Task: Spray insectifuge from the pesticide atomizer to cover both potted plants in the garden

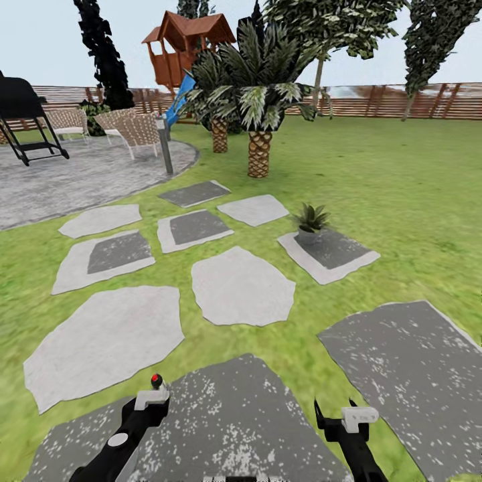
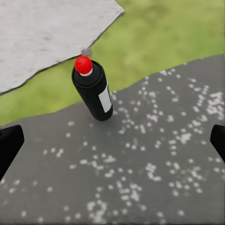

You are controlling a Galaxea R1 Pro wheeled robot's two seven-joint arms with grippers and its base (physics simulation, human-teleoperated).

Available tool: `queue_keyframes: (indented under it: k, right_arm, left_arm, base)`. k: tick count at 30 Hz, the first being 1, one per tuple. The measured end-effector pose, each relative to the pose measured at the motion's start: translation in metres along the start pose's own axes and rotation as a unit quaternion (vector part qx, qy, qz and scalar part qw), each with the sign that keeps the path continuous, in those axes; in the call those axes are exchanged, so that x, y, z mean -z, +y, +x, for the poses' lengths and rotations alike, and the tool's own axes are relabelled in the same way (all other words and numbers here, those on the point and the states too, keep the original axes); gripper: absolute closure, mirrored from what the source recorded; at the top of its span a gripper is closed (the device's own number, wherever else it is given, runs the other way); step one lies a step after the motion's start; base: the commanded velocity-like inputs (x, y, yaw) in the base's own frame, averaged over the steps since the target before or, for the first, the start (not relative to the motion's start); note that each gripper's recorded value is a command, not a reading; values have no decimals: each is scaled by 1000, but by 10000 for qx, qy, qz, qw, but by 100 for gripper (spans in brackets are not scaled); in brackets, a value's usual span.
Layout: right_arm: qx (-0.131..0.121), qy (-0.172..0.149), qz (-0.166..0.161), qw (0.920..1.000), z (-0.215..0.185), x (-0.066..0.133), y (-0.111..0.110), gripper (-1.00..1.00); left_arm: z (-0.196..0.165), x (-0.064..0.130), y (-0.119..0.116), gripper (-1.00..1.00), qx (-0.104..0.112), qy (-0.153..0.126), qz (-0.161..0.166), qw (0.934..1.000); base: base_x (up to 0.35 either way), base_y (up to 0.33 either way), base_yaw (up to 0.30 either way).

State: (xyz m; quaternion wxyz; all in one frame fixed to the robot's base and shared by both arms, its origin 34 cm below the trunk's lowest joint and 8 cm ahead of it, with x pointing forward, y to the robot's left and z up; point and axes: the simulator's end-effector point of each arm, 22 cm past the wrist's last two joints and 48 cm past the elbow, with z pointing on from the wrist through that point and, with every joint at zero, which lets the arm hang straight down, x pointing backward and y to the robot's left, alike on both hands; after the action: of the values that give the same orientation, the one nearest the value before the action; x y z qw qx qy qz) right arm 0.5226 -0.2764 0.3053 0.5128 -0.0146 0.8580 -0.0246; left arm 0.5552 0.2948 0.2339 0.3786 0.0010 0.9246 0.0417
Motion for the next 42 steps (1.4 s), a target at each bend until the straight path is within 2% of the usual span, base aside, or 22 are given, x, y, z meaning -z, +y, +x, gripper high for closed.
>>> queue_keyframes:
  k: [26, 34, 39, 42]
  right_arm:
    - [22, 700, -37, 9975, 70, 0, 4, -100]
    - [16, 732, -40, 9973, 73, 0, 5, -100]
    - [15, 734, -40, 9973, 73, 0, 5, -100]
    - [16, 735, -40, 9973, 73, 0, 5, -100]
  left_arm:
    - [76, -17, -3, -100, -52, 692, 14, 9976]
    - [81, -16, -2, -100, -58, 714, 8, 9974]
    - [70, -16, 1, -100, -57, 382, -4, 9993]
    - [67, -16, 1, -100, -60, 311, -4, 9995]
  base:
    - [0, 0, 0]
    - [3, 3, 0]
    - [116, 179, 0]
    - [74, 113, 0]
